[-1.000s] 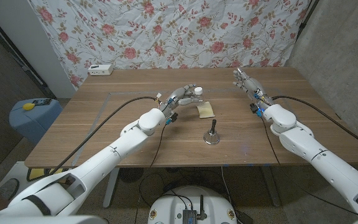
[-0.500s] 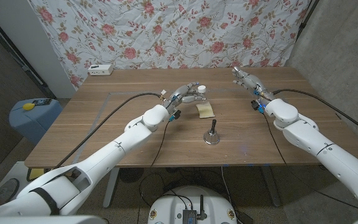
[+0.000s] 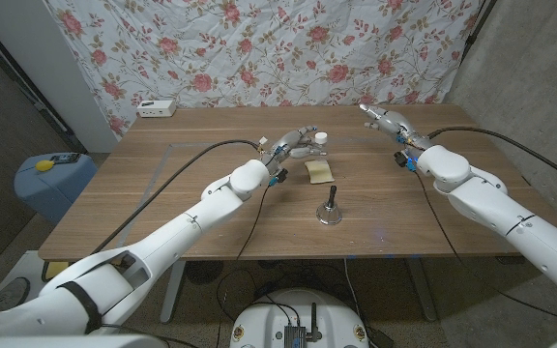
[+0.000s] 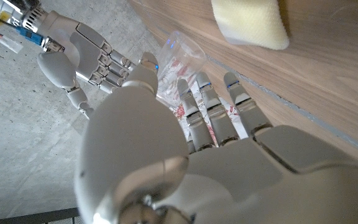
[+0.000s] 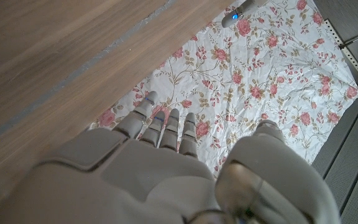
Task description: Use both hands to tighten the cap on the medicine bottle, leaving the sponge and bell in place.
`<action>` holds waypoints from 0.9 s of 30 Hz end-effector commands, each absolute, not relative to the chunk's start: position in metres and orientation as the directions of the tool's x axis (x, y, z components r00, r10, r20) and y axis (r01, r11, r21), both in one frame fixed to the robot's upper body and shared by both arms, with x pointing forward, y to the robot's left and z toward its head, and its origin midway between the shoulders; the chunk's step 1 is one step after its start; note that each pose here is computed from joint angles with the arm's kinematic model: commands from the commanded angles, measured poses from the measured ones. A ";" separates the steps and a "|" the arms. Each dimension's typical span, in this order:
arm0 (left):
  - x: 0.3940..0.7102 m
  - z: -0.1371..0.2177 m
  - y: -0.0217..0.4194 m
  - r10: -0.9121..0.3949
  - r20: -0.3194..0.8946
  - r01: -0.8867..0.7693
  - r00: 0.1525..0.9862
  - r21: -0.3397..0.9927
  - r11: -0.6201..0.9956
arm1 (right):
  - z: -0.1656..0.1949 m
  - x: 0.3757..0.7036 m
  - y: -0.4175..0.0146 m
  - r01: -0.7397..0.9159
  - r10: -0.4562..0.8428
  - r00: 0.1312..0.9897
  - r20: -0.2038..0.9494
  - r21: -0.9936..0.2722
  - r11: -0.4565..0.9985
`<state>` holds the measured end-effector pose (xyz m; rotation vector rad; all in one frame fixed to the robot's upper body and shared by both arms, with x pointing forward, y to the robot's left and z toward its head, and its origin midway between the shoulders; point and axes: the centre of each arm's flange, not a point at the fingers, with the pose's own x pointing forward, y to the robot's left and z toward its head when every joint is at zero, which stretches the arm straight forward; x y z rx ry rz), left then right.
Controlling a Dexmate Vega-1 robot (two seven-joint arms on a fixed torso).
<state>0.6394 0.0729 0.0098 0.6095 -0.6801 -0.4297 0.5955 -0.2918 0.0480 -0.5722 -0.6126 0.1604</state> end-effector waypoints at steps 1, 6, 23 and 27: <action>0.641 0.013 0.059 -0.575 0.446 0.159 0.686 0.679 0.716 | 0.064 0.577 -0.287 0.070 0.333 0.812 0.479 -0.647 0.759; 0.645 0.016 0.056 -0.586 0.446 0.162 0.677 0.686 0.710 | 0.070 0.572 -0.286 0.085 0.343 0.813 0.470 -0.679 0.729; 0.648 0.021 0.052 -0.605 0.468 0.134 0.644 0.709 0.692 | 0.086 0.552 -0.274 0.151 0.337 0.841 0.424 -0.781 0.606; 0.647 0.020 0.051 -0.611 0.468 0.141 0.639 0.709 0.691 | 0.091 0.546 -0.270 0.156 0.331 0.853 0.403 -0.803 0.575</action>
